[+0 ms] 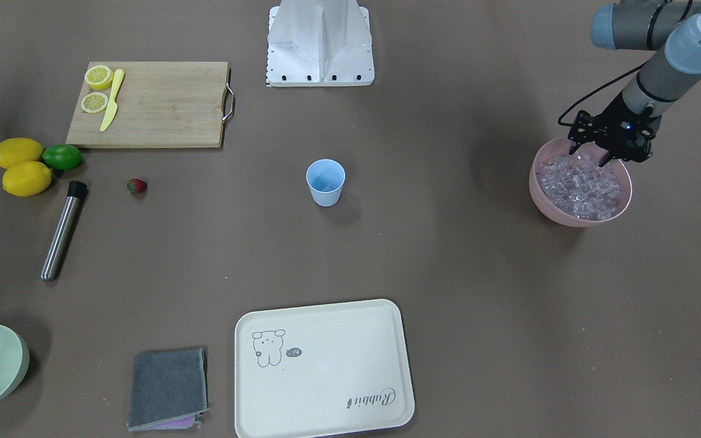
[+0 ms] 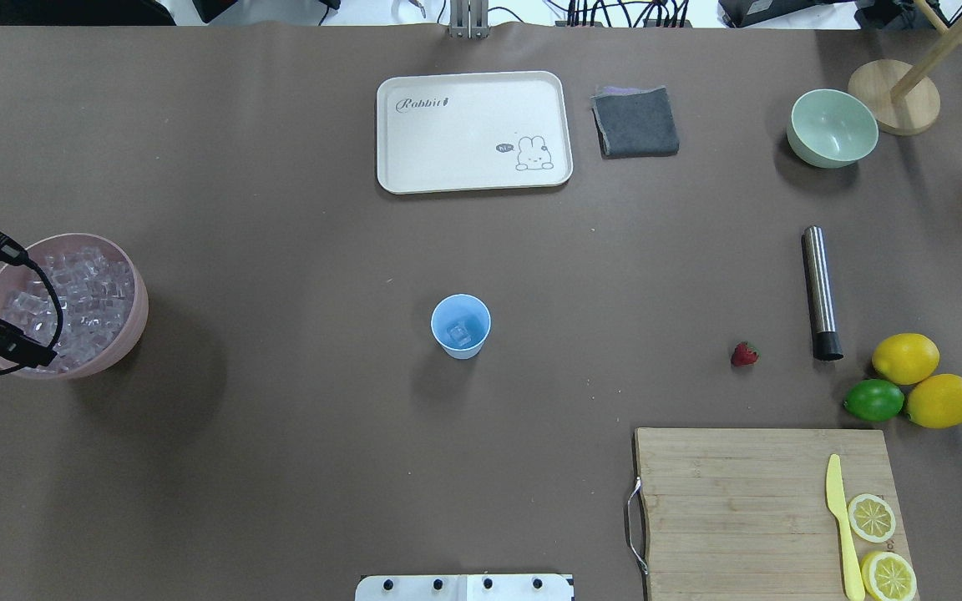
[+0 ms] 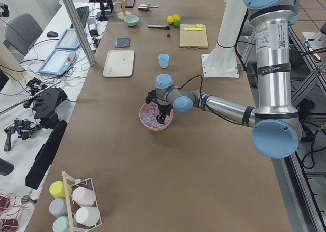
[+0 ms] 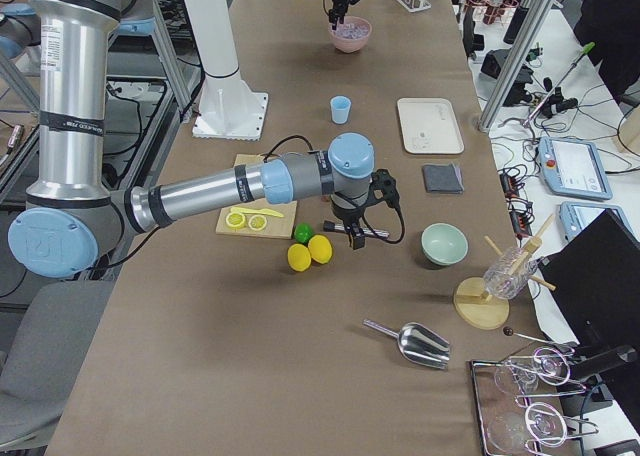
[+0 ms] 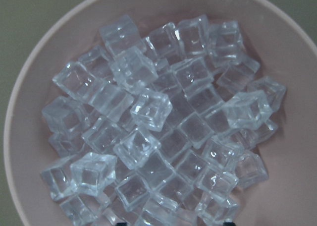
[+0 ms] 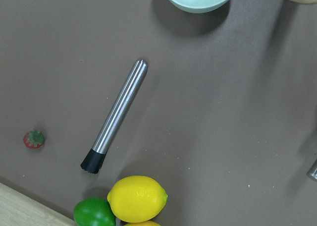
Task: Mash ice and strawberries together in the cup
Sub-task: 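Lower the left gripper into the ice and grasp another cube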
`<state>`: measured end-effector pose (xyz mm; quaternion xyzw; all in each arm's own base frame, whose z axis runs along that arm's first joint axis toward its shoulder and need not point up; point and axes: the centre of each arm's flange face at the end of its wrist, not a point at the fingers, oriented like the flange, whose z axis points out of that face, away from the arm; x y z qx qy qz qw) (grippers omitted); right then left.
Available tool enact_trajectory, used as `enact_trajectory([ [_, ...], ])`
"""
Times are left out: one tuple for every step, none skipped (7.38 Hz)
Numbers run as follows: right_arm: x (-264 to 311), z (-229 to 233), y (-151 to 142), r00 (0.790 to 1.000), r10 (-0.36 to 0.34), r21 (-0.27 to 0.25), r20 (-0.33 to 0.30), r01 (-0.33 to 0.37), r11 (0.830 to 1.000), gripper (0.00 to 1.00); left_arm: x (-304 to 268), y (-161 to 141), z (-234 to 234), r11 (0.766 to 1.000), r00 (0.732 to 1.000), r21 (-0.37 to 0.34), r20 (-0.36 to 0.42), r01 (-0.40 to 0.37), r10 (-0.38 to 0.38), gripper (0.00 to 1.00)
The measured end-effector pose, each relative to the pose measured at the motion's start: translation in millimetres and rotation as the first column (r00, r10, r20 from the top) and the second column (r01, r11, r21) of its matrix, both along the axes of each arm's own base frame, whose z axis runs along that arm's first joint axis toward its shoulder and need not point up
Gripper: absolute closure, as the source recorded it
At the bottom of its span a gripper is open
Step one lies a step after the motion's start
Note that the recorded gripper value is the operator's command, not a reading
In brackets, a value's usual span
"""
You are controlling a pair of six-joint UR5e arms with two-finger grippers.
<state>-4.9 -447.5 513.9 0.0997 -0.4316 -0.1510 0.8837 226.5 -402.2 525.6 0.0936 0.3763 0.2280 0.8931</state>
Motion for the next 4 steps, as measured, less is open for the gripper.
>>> enact_trajectory([
  [0.0,-0.5,-0.2,1.0,0.0,0.001,0.0,0.0,1.0,0.0,1.1,0.9,0.5,1.0,1.0,-0.006,0.001,0.002,-0.002,0.38],
  [-0.1,-1.0,-0.4,1.0,0.0,0.002,0.001,0.0,1.0,0.0,2.2,1.7,1.0,1.0,1.0,-0.012,0.002,0.003,-0.003,0.4],
  [-0.1,-1.8,-0.5,1.0,0.0,0.003,0.002,0.0,1.0,0.0,3.6,2.5,1.5,1.0,1.0,-0.016,0.002,0.003,-0.003,0.45],
  [-0.1,-2.3,-0.4,1.0,0.0,0.004,0.002,0.0,1.0,0.0,5.1,3.4,1.6,1.0,1.0,-0.018,0.003,0.001,-0.001,0.45],
])
